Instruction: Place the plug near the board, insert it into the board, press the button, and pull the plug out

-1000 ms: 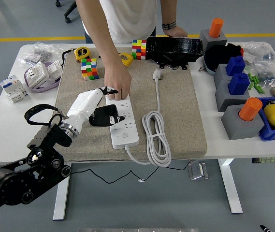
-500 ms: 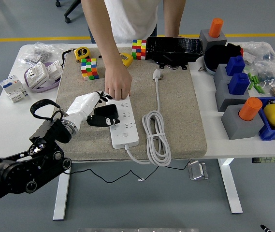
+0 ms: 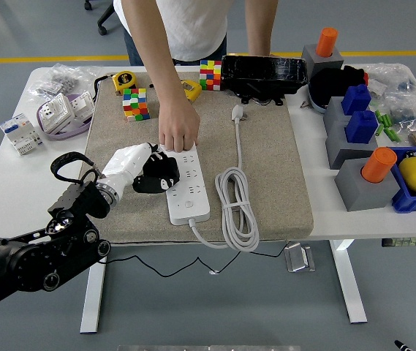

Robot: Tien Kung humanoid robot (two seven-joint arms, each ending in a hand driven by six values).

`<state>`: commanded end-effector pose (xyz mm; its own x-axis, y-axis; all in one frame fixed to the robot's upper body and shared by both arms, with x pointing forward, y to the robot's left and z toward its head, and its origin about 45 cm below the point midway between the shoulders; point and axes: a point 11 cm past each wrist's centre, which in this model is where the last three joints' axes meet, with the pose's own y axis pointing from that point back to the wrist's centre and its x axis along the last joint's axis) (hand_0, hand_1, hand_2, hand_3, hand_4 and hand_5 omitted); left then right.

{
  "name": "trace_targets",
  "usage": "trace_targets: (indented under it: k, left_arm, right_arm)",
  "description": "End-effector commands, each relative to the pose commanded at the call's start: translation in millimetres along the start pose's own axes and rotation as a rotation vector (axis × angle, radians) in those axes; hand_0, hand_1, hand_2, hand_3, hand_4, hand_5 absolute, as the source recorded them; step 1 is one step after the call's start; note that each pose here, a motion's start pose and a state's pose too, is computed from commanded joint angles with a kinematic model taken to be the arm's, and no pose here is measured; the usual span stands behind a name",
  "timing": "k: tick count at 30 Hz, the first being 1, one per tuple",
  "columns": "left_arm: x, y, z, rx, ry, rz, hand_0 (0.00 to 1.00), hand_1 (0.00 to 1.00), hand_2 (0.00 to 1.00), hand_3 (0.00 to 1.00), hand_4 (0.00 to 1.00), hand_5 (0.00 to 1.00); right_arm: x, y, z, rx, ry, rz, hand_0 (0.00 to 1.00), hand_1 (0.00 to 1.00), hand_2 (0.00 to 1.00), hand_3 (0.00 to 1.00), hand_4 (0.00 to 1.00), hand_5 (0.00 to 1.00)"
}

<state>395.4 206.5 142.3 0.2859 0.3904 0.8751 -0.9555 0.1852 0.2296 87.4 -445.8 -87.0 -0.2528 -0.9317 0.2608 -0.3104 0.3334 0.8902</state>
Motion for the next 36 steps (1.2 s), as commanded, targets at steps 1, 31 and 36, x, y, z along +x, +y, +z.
trace_targets:
  k: [1,31,36]
  left_arm:
    - [-0.5,0.0,-0.3,0.001,-0.005,0.0,0.457,0.517,0.538,0.54,0.708,0.247]
    - [23.4,12.5,-49.6,-0.042,-0.029,0.107,0.353,0.408,0.435,0.516,0.658,0.033]
    - [21.0,13.4,-56.3,-0.035,-0.038,0.081,0.359,0.413,0.439,0.517,0.662,0.032]
  right_arm:
    - [0.2,0.0,-0.1,0.0,0.0,0.0,0.607,0.638,0.65,0.553,0.952,0.489]
    - [-1.4,0.4,2.8,-0.001,-0.012,-0.001,0.607,0.637,0.65,0.553,0.952,0.489]
    - [-1.9,0.2,1.8,0.001,-0.012,-0.002,0.608,0.638,0.65,0.553,0.952,0.488]
